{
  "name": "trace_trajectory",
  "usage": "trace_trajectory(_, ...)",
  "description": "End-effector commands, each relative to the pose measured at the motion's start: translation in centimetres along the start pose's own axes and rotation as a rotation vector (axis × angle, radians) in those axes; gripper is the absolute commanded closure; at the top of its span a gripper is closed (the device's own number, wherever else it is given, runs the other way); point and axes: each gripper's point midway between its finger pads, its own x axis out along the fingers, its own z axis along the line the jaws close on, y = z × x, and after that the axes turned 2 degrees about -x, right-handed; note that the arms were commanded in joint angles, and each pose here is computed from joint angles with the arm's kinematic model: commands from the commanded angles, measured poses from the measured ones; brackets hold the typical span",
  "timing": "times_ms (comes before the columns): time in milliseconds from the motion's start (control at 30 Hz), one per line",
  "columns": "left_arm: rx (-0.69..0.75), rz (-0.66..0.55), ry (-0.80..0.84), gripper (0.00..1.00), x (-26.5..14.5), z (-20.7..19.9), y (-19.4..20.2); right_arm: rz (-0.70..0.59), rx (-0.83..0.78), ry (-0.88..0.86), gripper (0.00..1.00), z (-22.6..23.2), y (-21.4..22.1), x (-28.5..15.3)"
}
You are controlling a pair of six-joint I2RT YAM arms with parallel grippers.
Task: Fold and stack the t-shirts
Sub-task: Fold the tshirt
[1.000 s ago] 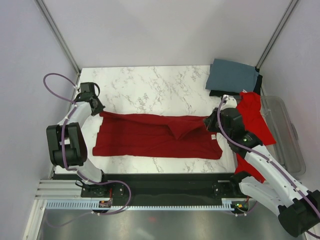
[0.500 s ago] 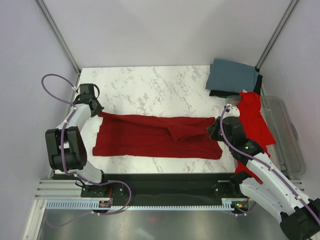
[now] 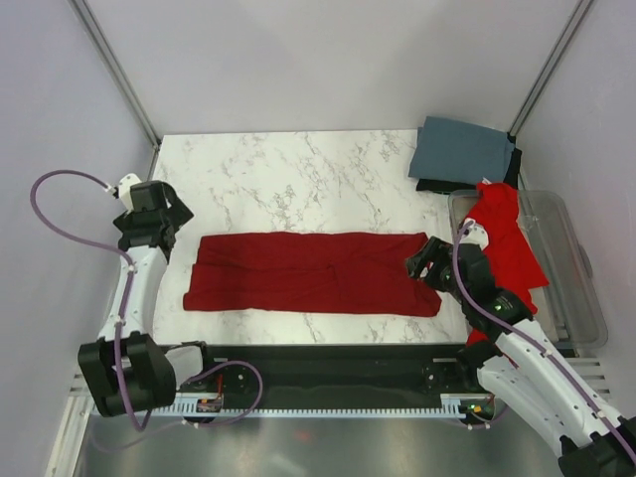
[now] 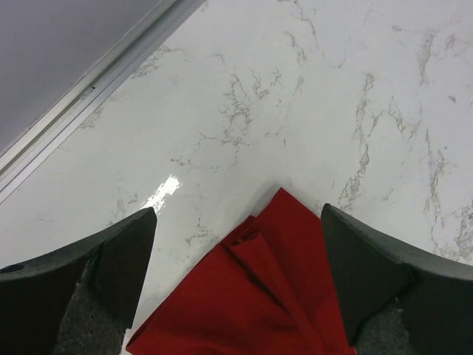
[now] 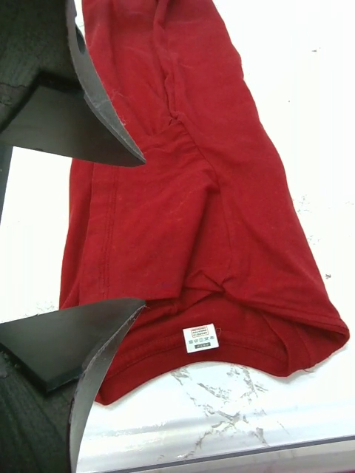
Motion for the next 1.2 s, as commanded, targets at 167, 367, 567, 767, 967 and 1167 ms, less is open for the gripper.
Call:
trace_trajectory(167,-0.088,-0.069,0.143,0.04,-2.3,-1.4,-0.8,0.026,0.061,-0.068,0.23,2.3,-0.4,0.4)
trace_trajectory(367,0.097,0.098,0.310,0.06,-2.6,-8.1,4.8,0.188,0.088,-0.051,0.25,3.6,3.3,4.1)
trace_trajectory(567,0.211,0.288,0.279,0.08,-1.8,-9.5,12.0,0.304,0.067,0.078,0.22,2.6,6.6,7.1)
trace_trajectory(767,0.258,0.462,0.182,0.08,0.3,-7.7,18.1,0.361,0.011,0.137,0.19,1.2,7.6,9.8)
trace_trajectory(967,0.250,0.582,0.195,0.06,0.0,-7.3,21.2,0.476,0.029,0.148,0.19,-0.5,7.4,13.4)
trace_trajectory(1167,0.210,0.676,0.287,0.06,-2.5,-7.4,22.9,0.532,-0.041,0.125,0.19,1.7,5.7,19.6)
